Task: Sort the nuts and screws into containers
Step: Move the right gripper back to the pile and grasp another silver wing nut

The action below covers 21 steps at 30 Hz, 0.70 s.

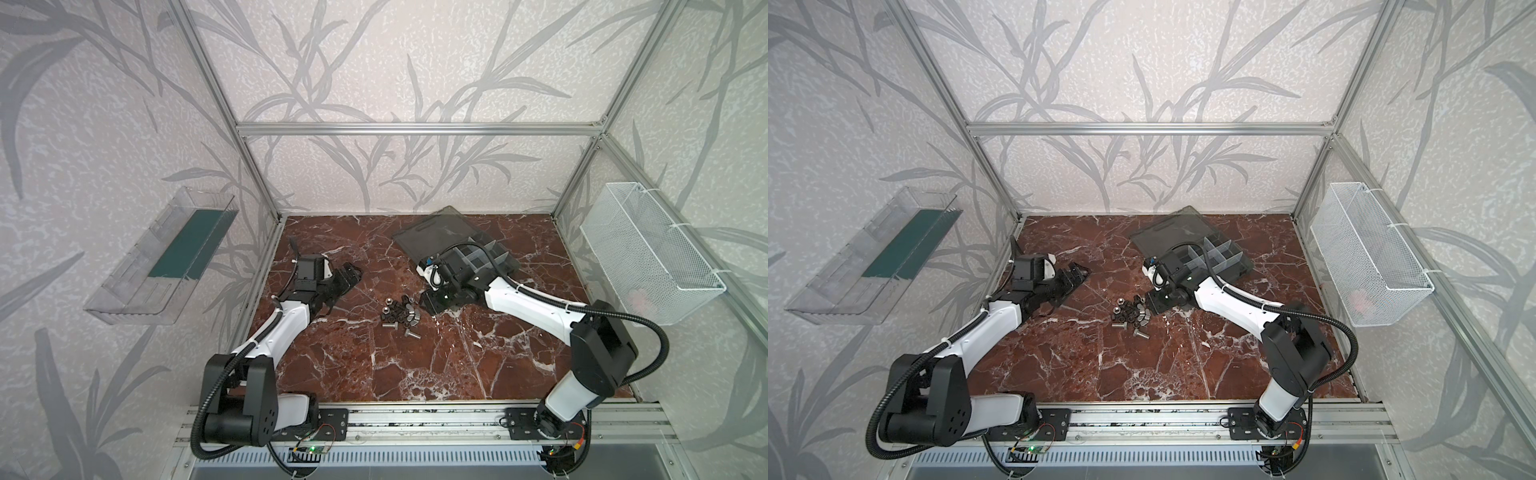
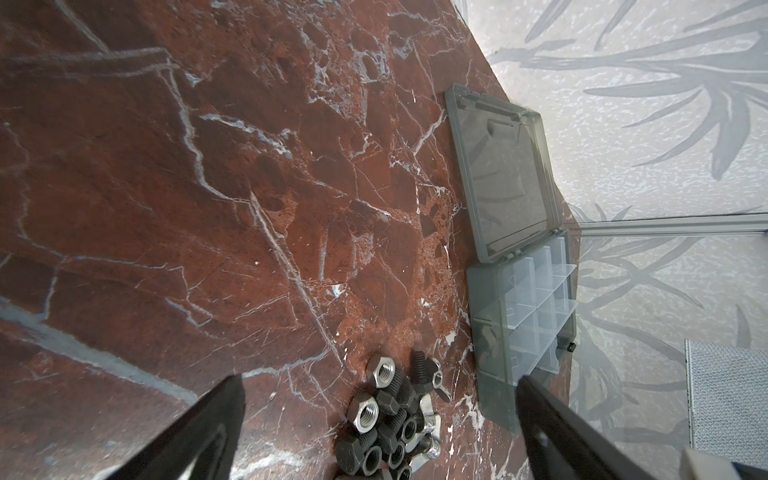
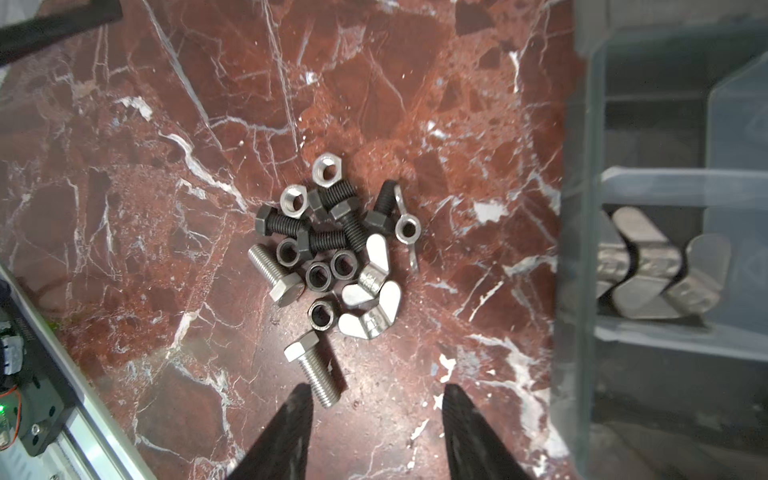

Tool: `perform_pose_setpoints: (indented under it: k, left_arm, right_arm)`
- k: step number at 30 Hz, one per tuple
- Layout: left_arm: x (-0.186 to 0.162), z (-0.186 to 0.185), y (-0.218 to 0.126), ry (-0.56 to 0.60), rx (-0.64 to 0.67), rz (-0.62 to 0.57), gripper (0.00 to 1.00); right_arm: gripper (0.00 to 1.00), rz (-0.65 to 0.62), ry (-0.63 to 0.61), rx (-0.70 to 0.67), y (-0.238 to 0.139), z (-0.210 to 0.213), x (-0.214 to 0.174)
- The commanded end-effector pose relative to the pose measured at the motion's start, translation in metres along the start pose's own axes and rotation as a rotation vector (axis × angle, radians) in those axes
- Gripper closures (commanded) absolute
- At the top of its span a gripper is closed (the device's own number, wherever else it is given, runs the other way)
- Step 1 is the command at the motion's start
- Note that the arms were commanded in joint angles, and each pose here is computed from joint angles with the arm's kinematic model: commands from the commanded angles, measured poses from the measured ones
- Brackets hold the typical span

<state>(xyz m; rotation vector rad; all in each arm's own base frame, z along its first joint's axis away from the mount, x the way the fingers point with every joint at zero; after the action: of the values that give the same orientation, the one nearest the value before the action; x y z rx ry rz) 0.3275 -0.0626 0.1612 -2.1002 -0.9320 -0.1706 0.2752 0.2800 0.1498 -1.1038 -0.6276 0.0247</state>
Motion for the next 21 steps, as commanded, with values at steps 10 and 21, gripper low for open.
perform_pose_setpoints:
  k: [10, 21]
  left_arm:
    - [0.000, -0.006, -0.001, 0.007, -0.033, 0.004, 0.00]
    - [0.001, -0.005, 0.001, 0.016, -0.032, 0.004, 0.00]
  right_arm:
    - [0.49, 0.016, 0.161, -0.238, 0.052, 0.015, -0.011]
    - [0.49, 0.047, 0.192, -0.287, 0.071, 0.005, -0.023]
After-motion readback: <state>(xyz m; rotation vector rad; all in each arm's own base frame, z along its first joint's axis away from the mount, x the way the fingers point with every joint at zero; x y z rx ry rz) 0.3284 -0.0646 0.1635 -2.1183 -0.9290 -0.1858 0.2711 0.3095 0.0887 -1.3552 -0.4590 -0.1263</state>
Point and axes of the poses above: each gripper's point midway between its finger pads, its own y axis out along the fingers, its own z axis along the line the jaws close on, x = y × z, the point moved 5 cm from there along -y, back along the fingers, and after that the axes turned 5 degrees about y, right-handed, at the moved point
